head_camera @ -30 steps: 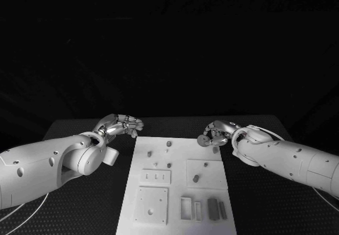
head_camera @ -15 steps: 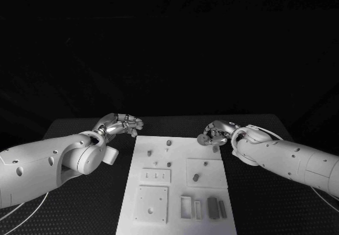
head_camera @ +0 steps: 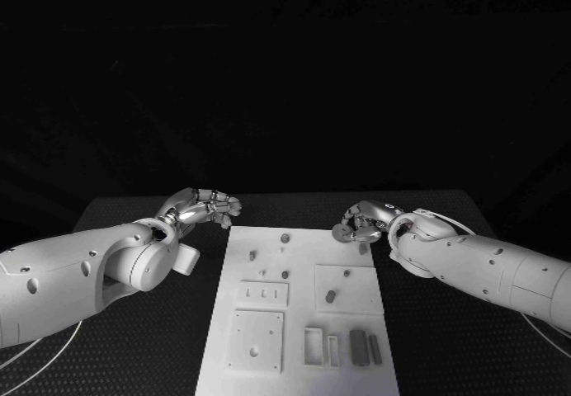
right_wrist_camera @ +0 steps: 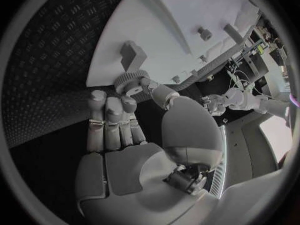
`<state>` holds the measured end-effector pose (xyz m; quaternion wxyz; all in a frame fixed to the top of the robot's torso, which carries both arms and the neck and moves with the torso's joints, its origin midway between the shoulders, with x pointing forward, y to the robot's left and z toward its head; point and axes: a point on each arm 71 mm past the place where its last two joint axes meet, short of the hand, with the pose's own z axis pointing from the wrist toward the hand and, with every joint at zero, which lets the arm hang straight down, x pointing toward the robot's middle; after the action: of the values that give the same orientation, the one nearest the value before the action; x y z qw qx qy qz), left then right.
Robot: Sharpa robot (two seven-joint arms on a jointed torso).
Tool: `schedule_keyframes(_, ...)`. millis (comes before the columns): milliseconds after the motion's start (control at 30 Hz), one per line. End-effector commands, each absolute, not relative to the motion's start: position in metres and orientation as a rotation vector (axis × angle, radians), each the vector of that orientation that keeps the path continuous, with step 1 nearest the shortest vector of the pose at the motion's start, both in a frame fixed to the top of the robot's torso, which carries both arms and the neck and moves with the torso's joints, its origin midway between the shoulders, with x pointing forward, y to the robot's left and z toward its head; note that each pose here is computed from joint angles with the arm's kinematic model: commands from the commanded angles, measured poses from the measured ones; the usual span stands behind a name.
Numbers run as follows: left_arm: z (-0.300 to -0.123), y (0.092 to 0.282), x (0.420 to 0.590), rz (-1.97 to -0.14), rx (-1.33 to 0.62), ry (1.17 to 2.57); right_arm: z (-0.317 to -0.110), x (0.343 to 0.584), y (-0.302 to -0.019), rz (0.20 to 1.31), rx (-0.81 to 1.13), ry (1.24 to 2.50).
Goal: Assemble the parts on the task board
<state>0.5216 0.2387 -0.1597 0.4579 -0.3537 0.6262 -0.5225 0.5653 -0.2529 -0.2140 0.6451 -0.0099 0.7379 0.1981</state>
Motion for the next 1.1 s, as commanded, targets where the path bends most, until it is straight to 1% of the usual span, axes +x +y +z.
schedule_keyframes(33,-0.1587,0.2362,0.5209,-1.307,-0.862,1.546,-0.2218,0.5621,-0.2487,0.443,-0.063,1.71)
schedule_keyframes(367,-0.1586,0.2361,0.5209,-1.306,-0.862,1.545,-0.2201,0.5625,-0.2491,0.384,-0.122,1.666)
schedule_keyframes(900,-0.1586,0.2362,0.521,-1.303,-0.862,1.543,-0.2203,0.5613,-0.249,0.387,-0.134,1.67)
schedule_keyframes(1100,-0.1585,0.2357,0.521,-1.304,-0.862,1.544,-0.2178,0.5602,-0.2491,0.389,-0.126,1.641)
